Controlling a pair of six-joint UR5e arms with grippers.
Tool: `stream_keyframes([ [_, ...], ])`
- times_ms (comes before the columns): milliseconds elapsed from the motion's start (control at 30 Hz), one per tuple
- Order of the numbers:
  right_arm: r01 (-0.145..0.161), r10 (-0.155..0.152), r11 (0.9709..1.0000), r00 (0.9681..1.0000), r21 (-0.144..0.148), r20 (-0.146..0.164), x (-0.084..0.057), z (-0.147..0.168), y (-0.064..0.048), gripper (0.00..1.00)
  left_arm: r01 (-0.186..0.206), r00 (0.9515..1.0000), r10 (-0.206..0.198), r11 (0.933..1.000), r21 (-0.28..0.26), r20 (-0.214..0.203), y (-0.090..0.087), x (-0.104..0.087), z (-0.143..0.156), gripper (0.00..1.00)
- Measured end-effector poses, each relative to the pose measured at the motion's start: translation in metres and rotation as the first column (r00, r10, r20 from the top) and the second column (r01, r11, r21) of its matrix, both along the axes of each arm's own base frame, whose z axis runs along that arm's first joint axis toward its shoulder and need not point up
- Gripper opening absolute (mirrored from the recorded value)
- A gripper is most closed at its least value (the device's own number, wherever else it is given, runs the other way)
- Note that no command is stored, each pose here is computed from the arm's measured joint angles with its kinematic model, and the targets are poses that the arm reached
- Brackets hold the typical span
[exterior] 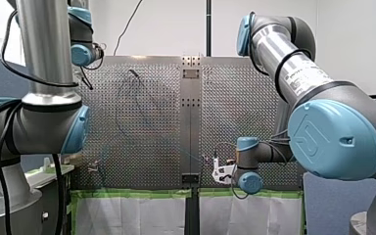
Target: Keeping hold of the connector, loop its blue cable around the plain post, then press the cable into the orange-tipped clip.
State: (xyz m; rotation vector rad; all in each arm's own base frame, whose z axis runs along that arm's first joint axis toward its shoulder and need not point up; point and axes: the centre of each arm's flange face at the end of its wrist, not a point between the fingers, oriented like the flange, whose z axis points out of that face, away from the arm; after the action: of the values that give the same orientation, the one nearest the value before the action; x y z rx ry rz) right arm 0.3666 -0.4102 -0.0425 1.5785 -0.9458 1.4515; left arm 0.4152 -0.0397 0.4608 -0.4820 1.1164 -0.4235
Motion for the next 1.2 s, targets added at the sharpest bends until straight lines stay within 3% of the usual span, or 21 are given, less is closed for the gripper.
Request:
stream_keyframes([
  [167, -0.006, 0.006, 1.0000, 1.0000, -0.002, 0.001, 0.002, 0.001, -0.002, 0.00, -0.054, 0.9983, 0.054, 0.9983, 0.024, -0.021, 0.004, 0.003, 0.010, 0.98],
  [333, -0.011, 0.012, 0.9999, 0.9999, 0.002, -0.004, 0.004, 0.001, -0.003, 0.00, -0.093, 0.9936, 0.096, 0.9946, 0.047, -0.059, 0.008, 0.013, 0.012, 0.98],
  [500, -0.015, 0.015, 0.9998, 0.9998, 0.009, -0.014, 0.006, 0.001, -0.002, 0.00, -0.064, 0.9889, 0.075, 0.9942, 0.087, -0.128, 0.002, 0.026, 0.002, 0.98],
  [733, -0.017, 0.017, 0.9997, 0.9996, 0.019, -0.021, 0.007, 0.000, 0.000, 0.00, -0.015, 0.9742, 0.048, 0.9884, 0.151, -0.220, -0.010, 0.029, -0.010, 0.98],
  [867, -0.018, 0.019, 0.9997, 0.9996, 0.019, -0.022, 0.007, 0.000, 0.000, 0.00, -0.006, 0.9697, 0.051, 0.9825, 0.186, -0.239, -0.015, 0.024, -0.003, 0.98],
  [1200, -0.017, 0.018, 0.9996, 0.9996, 0.021, -0.023, 0.007, 0.000, 0.000, 0.00, -0.012, 0.9696, 0.079, 0.9604, 0.278, -0.231, -0.028, 0.012, 0.039, 0.98],
])
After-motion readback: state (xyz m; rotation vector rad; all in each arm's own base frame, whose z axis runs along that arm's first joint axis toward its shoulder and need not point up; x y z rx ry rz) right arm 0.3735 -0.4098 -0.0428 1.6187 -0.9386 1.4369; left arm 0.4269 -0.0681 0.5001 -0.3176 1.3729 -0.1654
